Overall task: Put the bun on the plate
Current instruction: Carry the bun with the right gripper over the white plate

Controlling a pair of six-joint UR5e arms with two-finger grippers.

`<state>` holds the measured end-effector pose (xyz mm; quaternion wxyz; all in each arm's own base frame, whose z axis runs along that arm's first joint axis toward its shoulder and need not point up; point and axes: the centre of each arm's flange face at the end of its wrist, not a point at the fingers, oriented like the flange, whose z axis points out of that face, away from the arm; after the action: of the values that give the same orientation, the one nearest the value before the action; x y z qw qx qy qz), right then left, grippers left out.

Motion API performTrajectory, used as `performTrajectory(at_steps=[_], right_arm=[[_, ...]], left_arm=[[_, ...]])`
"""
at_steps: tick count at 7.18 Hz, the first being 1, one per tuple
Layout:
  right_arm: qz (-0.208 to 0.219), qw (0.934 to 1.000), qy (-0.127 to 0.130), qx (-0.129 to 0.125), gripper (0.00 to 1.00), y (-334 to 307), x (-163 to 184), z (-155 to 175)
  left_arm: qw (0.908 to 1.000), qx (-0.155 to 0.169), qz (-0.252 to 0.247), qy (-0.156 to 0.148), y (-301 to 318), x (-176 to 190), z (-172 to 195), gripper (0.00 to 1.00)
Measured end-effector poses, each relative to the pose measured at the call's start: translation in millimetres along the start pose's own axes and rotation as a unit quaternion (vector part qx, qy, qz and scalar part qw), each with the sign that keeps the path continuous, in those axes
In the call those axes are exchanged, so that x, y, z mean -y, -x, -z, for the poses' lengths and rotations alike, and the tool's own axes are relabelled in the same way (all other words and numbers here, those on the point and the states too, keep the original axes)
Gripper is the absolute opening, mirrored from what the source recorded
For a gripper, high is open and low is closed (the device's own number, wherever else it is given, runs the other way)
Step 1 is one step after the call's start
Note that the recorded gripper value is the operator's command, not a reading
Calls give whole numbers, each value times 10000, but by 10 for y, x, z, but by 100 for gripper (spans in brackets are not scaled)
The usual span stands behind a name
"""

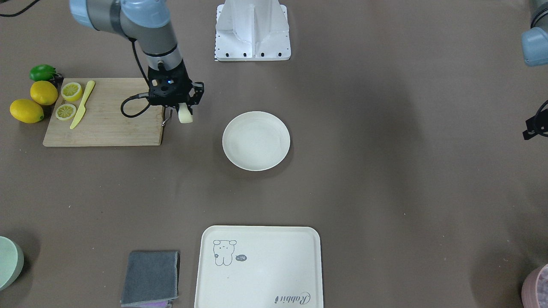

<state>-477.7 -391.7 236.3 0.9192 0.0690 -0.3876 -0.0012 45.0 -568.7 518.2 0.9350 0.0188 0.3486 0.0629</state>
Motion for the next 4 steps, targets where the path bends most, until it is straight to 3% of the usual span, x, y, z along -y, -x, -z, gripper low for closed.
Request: performTrajectory(at_steps=[2,4], right_arm=[[-377,9992,-129,47,36,1039,283,-61],[-541,9984,-160,-51,66,1661,400,-176]], left_arm=[[10000,-2,7,-2,3,-1,2,98],[10000,-2,11,3,7,-2,-2,98]])
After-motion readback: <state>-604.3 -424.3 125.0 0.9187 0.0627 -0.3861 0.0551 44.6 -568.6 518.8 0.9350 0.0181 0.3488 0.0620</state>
